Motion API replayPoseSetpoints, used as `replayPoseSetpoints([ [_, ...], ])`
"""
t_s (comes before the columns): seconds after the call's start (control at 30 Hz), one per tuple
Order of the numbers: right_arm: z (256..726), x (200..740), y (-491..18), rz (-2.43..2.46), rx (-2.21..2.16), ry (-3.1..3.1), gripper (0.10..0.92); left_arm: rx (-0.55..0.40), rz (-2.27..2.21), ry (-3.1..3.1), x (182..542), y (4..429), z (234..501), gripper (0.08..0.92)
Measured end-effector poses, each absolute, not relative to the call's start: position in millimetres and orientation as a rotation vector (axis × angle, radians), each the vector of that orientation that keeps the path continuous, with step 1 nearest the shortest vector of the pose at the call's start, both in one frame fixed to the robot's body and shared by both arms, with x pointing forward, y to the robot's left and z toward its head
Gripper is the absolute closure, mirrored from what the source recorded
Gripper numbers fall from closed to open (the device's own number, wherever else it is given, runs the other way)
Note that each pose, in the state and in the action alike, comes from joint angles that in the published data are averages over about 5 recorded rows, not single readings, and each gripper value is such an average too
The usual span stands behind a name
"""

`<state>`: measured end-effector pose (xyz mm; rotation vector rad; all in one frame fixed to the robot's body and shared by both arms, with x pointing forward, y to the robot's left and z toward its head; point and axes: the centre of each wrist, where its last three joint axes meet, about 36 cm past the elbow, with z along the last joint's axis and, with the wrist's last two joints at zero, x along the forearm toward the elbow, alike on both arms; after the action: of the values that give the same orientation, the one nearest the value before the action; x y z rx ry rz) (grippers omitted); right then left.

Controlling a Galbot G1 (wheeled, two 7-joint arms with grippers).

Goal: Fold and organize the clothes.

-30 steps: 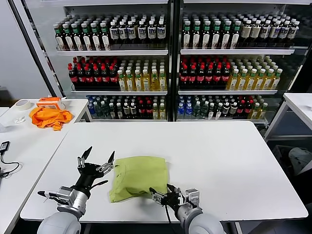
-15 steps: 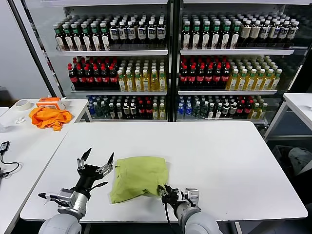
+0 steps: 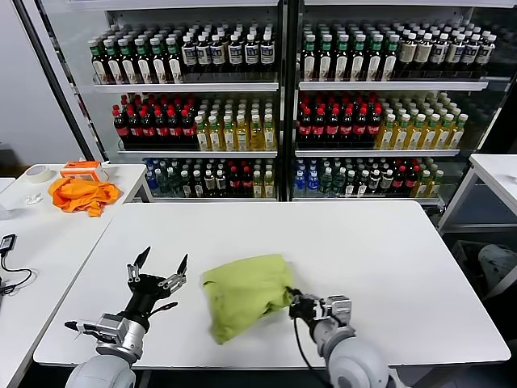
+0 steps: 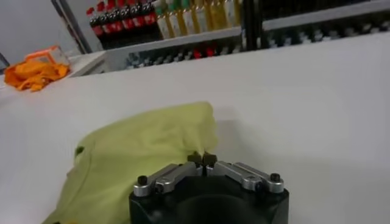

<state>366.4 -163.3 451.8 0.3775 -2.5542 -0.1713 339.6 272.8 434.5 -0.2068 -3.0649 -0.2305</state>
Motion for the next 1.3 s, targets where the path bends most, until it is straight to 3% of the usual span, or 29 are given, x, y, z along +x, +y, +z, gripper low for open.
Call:
replayPoseSetpoints([
  [0.43, 454.4, 358.0, -222.2, -0.038, 0.177, -2.626, 0.914, -0.232, -0.239, -3.062, 345.2, 265.9, 420.5, 0.177],
  [0.87, 435.6, 320.5, -232.9, 0.005, 0.09, -2.56, 0.911, -0.308, -0.252, -3.071, 345.1, 259.2, 410.2, 0.177],
  [1.0, 433.9, 314.4, -238.0, 0.022, 0.076, -2.551, 0.84, -0.328, -0.255, -3.075, 346.6, 257.1, 407.9, 0.177],
  [1.3, 451.2, 307.9, -254.7, 0.054, 0.083, -2.631, 0.58, -0.364, -0.259, -3.096, 354.9, 254.2, 402.3, 0.177],
])
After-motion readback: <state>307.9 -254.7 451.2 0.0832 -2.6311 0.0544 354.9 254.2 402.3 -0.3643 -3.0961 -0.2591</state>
